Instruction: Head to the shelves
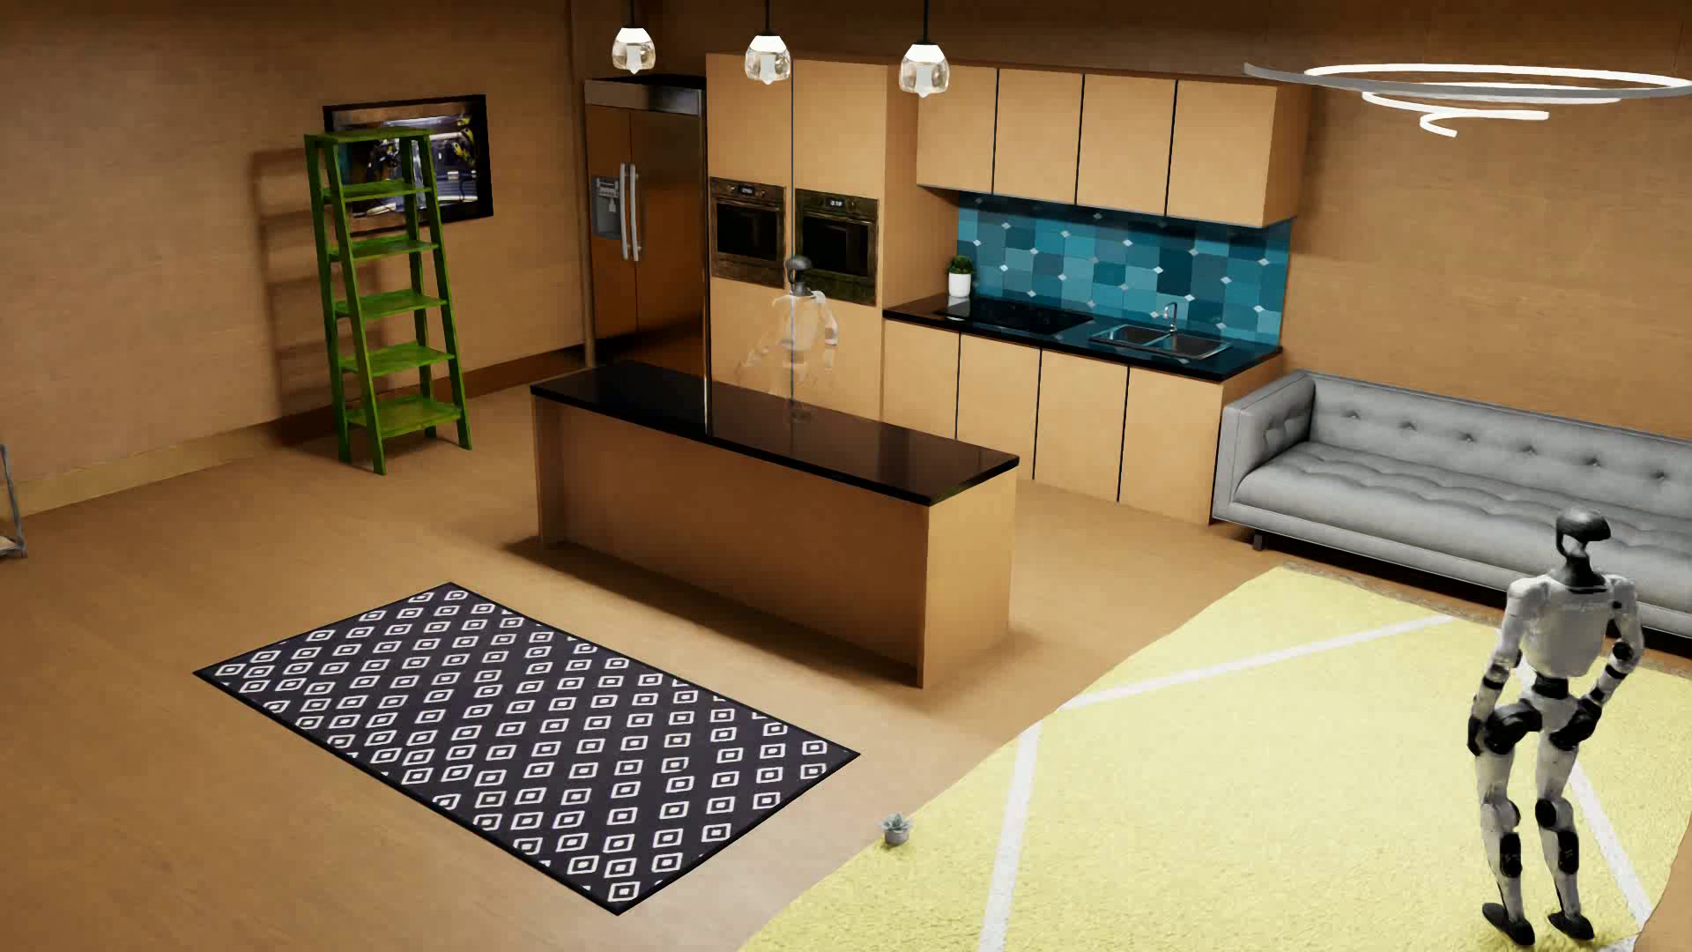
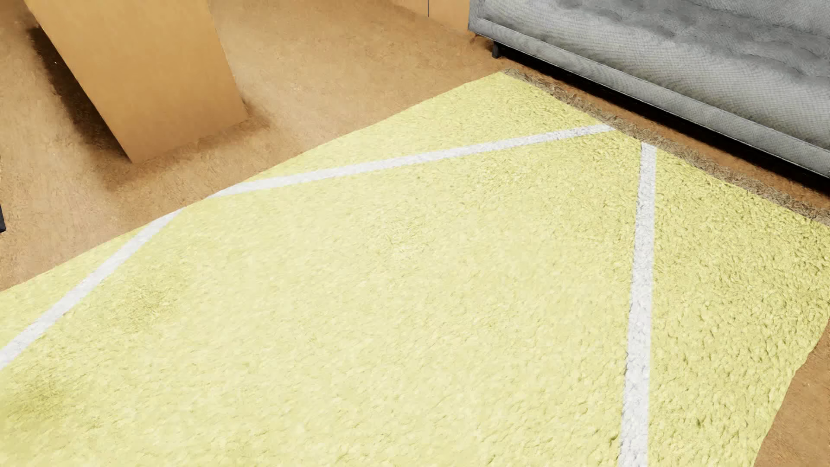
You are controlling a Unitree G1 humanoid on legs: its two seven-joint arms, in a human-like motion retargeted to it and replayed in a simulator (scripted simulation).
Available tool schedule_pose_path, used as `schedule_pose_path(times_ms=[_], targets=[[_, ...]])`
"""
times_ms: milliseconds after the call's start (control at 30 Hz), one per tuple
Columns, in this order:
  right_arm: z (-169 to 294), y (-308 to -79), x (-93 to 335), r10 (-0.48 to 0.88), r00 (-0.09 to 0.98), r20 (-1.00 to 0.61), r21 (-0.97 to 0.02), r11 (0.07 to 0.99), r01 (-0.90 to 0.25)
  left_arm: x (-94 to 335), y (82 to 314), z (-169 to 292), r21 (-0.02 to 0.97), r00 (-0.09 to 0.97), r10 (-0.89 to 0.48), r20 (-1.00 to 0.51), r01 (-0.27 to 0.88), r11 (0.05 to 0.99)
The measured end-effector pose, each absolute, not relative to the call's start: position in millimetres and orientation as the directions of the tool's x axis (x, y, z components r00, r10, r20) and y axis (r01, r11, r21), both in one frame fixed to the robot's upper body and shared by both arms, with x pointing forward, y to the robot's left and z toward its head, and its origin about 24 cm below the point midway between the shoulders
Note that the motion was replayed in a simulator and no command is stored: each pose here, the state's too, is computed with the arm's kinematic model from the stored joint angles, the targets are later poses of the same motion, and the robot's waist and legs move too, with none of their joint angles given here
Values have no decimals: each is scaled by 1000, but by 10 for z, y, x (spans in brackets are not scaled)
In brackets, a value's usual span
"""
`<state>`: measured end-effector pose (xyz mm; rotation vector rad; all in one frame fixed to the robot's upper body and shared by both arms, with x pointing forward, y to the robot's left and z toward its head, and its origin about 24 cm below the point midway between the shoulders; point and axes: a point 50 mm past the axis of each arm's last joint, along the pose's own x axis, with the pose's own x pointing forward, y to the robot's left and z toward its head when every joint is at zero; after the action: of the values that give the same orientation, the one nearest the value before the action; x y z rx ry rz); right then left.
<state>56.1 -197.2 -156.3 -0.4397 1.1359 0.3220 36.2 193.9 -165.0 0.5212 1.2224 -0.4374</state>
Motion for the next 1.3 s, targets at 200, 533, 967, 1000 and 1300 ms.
schedule_pose_path(times_ms=[200, 533, 967, 1000, 1300], targets=[[-1525, -1905, 802, 37, 454, -890, -182, 885, -429, 650, 1845, -1590, 162, 380, -72, -922, 549, 820], [-1588, -1988, 370, 11, 347, -938, -153, 883, -443, 815, 1795, -1510, 187, 428, -127, -895, 617, 764], [-1652, -2210, -174, -73, 150, -986, -136, 870, -474, 632, 1833, -1603, 165, 347, -99, -933, 654, 739], [-1644, -2221, -69, -75, 186, -980, -153, 877, -455, 576, 1795, -1619, 148, 330, -107, -938, 659, 737], [-1399, -2101, 979, 20, 515, -857, -256, 852, -458, 85, 1921, -1605, 99, 252, -73, -965, 609, 787]])
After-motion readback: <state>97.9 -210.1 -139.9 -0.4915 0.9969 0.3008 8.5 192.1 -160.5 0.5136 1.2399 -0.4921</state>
